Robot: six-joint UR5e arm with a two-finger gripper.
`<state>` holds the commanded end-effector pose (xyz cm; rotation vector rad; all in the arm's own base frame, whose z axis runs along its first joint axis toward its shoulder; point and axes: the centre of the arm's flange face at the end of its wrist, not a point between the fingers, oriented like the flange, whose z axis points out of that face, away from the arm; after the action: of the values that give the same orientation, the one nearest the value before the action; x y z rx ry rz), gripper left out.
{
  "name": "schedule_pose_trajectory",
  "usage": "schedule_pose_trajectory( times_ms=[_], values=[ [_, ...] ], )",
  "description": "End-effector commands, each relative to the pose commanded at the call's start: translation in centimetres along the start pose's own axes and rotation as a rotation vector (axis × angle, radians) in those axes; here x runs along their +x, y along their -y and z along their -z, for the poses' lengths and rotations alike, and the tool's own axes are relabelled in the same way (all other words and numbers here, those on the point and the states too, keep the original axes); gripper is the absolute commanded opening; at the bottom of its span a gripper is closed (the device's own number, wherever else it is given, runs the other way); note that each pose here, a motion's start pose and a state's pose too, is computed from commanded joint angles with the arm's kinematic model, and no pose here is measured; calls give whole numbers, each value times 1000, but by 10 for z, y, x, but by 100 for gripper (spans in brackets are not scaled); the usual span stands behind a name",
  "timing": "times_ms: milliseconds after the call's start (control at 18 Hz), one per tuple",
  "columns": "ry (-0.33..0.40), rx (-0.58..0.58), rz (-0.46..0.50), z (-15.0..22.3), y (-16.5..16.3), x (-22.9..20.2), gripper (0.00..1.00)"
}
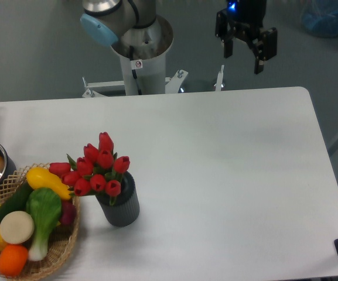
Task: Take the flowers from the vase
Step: 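Open the gripper while holding it raised above the table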
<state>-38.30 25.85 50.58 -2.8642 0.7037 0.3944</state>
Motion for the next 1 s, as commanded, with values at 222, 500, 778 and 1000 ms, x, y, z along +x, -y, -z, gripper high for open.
schedule_pose_trajectory(
  times_ms=[222,500,778,1000],
  values=[
    [1,1,-5,0,2,0,100],
    [-11,4,-4,-6,2,2,100],
    [-22,37,7,-14,2,4,100],
    [-28,60,42,-19,2,7,100]
  ],
)
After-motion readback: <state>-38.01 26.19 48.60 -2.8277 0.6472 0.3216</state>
